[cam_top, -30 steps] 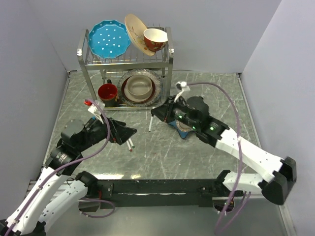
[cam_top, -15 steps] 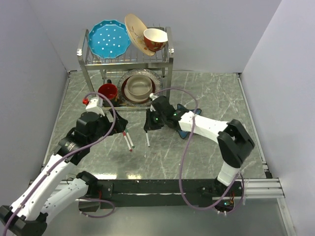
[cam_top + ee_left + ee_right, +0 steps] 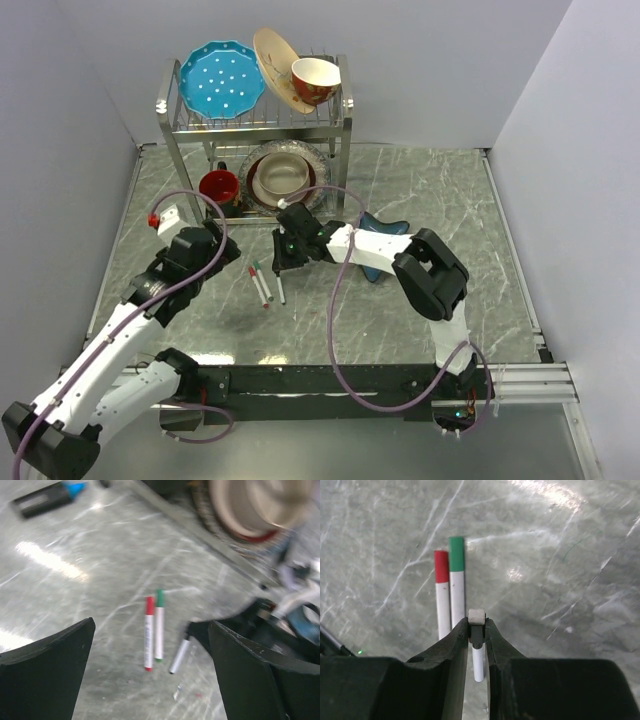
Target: Insert the pens into the pen caps
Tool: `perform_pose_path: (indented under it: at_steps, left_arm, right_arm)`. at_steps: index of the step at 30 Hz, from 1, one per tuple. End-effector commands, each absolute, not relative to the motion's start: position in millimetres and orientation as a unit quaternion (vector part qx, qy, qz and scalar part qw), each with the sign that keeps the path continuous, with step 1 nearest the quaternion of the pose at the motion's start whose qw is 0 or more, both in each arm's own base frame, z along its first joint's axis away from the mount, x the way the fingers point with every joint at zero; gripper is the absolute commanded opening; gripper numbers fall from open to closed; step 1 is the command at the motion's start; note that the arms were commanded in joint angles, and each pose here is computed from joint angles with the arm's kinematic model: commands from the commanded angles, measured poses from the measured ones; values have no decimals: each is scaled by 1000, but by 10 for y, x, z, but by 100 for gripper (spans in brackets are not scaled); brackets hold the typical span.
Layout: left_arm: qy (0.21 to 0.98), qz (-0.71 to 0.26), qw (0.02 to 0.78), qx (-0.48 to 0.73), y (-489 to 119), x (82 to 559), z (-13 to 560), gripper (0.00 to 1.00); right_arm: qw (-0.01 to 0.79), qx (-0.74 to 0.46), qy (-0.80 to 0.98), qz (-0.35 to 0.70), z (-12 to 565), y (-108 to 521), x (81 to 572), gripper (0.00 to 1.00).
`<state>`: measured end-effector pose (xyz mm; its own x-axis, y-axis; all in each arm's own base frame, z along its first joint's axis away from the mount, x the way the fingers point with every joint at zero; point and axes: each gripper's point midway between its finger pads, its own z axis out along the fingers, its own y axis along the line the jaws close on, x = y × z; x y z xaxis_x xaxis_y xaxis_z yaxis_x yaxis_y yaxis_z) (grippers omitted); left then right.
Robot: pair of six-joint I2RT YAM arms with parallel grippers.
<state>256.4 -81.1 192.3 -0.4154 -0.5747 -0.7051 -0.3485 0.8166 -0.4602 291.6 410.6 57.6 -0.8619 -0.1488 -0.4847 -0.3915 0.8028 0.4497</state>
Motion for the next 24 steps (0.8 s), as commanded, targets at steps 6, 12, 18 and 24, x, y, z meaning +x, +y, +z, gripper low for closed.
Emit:
perform_pose_path:
  at_steps: [6, 12, 18, 24]
  left_arm:
    - [780, -42, 426, -456, -163, 2559, 1547, 99]
    - [744, -39, 401, -532, 186, 2636, 1509, 99]
    - [737, 0, 400, -545, 637, 2831, 1523, 99]
    - [808, -22, 444, -386, 722, 3254, 1772, 98]
  right_arm:
    - [248, -138, 924, 257, 666, 4122, 3155, 34]
    - [271, -147, 914, 264, 896, 4015, 3119, 46]
    - [293, -155, 897, 291, 1091, 3727, 2823, 48]
    - [317, -181, 863, 349, 1454, 3526, 2423, 49]
